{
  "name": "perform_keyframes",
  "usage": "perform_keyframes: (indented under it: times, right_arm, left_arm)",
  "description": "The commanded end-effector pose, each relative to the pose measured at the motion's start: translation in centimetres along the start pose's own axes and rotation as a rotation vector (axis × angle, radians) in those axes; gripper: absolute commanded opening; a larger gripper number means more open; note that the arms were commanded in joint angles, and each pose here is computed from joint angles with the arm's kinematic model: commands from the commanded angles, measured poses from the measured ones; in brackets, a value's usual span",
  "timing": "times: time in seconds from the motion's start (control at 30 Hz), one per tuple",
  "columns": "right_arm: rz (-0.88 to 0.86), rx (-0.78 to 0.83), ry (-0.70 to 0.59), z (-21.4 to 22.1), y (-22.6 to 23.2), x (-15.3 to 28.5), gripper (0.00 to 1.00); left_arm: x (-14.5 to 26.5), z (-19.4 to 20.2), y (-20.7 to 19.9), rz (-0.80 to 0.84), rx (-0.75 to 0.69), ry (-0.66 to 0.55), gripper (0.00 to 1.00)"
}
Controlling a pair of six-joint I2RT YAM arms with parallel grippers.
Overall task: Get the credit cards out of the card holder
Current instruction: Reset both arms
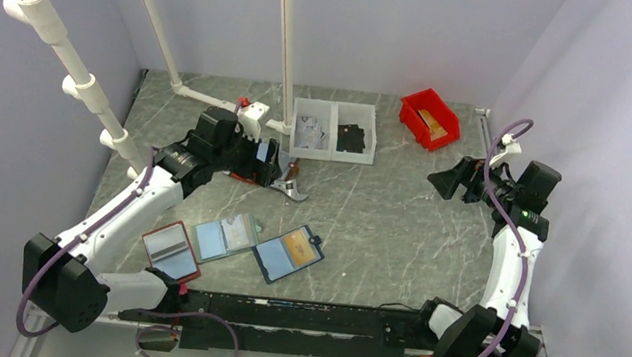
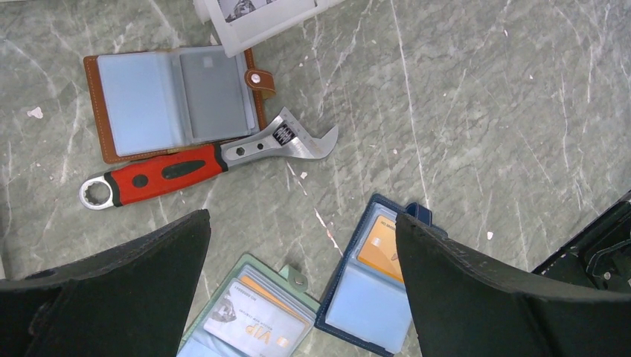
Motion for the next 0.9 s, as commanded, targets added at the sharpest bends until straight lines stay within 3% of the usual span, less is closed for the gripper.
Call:
perform_keyframes:
  times: [0.0,0.87]
  right_arm:
    - [0.001,0.038,-0.056,-2.34,0.25,0.41,1.00]
    - [0.005,0.042,-0.063,-2.27,0.31,0.46,1.00]
  left_arm:
    - [1.18,-1.75,-0.26,-0.003,-0.015,-0.064,1.00]
    - [1.62,-1.95,-0.08,-0.014,-0.021,-0.082,0.99]
Point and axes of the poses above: each gripper's point midway between its finger pads, its own x axis back along the fingers, its own y axis along the line the jaws close on, z = x × y, the point moved 1 cm from there along x, back along the fingers, and after that the axes turned 10 degrees about x, right-handed, at the moved point
